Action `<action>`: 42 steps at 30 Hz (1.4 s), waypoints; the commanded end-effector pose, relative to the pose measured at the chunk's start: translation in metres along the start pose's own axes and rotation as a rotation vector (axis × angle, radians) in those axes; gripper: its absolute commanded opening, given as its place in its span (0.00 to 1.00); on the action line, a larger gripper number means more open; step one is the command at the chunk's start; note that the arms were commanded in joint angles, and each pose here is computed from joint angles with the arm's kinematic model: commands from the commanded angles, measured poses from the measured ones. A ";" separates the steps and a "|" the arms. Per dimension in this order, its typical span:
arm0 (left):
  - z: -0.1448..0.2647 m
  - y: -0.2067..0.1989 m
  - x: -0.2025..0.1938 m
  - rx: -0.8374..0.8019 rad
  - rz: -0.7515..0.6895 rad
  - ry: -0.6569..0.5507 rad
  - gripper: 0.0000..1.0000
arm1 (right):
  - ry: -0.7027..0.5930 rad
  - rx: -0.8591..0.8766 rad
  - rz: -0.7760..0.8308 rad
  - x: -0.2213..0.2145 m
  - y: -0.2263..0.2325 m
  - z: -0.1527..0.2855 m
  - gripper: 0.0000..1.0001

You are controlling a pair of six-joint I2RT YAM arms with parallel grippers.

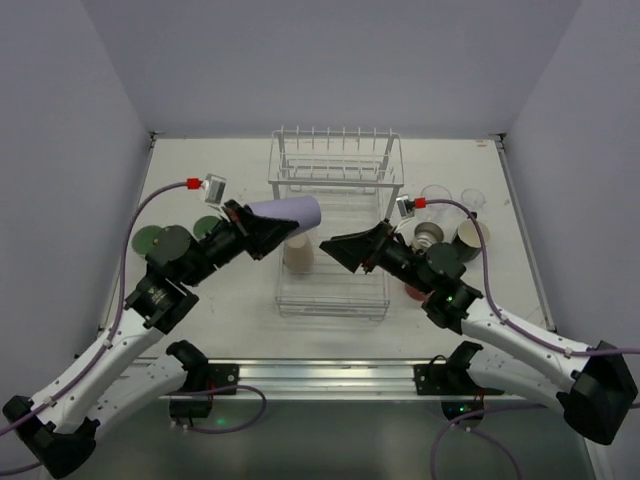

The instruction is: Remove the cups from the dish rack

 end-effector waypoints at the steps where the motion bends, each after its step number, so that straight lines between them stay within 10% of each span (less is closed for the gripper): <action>1: 0.013 0.028 0.048 0.371 -0.175 -0.076 0.00 | -0.062 -0.010 0.105 0.018 0.012 0.012 0.98; 11: 0.113 0.119 0.149 1.324 -0.367 -0.037 0.00 | 0.106 -0.226 0.343 0.012 -0.010 0.041 0.99; 42: 0.198 0.269 0.120 1.565 0.059 0.269 0.00 | 0.191 -0.266 0.426 -0.006 -0.037 0.045 0.99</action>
Point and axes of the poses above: each gripper's point midway between its finger pads, its own z axis back along the fingers, its own y axis along the line the jaws close on, x = y × z, the point moved 2 cm from there along z, back along the fingers, and after that the axes turned 3 degrees about z, right-handed, at the moved point
